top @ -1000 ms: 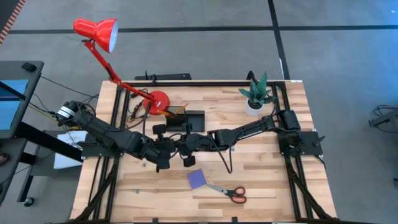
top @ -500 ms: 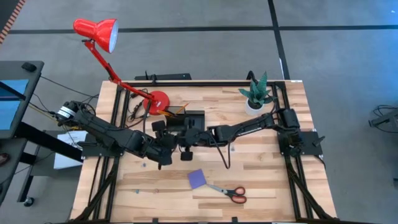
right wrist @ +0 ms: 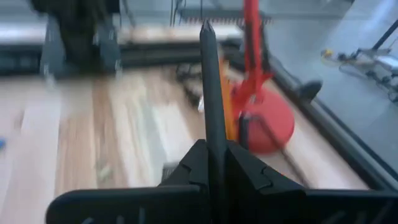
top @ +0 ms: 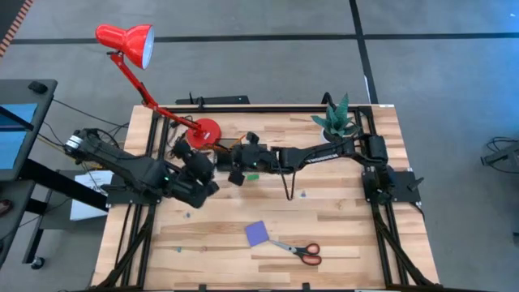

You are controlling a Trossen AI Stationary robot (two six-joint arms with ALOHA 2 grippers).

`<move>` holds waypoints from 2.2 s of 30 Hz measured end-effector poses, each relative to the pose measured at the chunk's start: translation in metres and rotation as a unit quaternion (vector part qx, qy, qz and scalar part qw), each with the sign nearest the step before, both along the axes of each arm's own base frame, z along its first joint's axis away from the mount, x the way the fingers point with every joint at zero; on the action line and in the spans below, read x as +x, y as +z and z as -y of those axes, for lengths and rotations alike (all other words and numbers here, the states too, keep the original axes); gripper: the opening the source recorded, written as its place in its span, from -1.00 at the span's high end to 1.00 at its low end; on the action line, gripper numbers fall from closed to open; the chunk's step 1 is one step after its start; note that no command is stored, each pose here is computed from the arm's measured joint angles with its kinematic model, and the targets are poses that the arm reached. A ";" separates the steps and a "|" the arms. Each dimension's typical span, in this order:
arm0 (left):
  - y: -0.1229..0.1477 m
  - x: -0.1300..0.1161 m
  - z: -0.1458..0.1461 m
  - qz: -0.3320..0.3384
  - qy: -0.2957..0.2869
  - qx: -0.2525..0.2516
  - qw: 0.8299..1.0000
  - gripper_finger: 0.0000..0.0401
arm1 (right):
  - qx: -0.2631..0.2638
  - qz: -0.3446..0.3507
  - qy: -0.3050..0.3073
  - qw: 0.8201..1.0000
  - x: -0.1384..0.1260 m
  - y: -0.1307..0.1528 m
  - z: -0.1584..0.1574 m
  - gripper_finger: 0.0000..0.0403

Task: Pick and place office supplies into organizer
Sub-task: Put the black pen into the black desk organizer, then adjust the black desk organizer

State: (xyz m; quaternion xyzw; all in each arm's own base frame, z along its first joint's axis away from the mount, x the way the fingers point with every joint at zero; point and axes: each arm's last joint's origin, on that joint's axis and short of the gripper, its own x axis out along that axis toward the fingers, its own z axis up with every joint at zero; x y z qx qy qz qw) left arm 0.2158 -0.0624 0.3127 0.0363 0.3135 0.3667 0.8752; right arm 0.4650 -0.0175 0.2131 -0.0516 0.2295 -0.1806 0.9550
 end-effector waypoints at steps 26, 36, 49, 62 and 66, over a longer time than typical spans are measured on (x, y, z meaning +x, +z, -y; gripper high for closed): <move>0.029 -0.028 -0.013 0.077 -0.001 -0.033 0.996 0.13 | 0.108 0.132 0.021 0.985 0.020 -0.039 0.075 0.92; 0.029 -0.028 -0.013 0.071 -0.005 -0.029 0.997 0.13 | 0.117 0.116 0.021 0.986 0.020 -0.054 0.083 0.78; 0.029 -0.028 -0.013 0.071 -0.005 -0.029 0.997 0.13 | 0.084 0.101 0.050 0.990 0.021 -0.054 0.076 0.45; 0.022 -0.028 -0.013 0.060 -0.006 -0.026 0.998 0.13 | 0.077 0.132 0.072 0.986 0.024 -0.037 0.052 0.12; 0.019 -0.028 -0.012 0.053 -0.012 -0.034 0.998 0.13 | 0.078 0.139 0.089 0.983 0.019 -0.011 0.037 0.16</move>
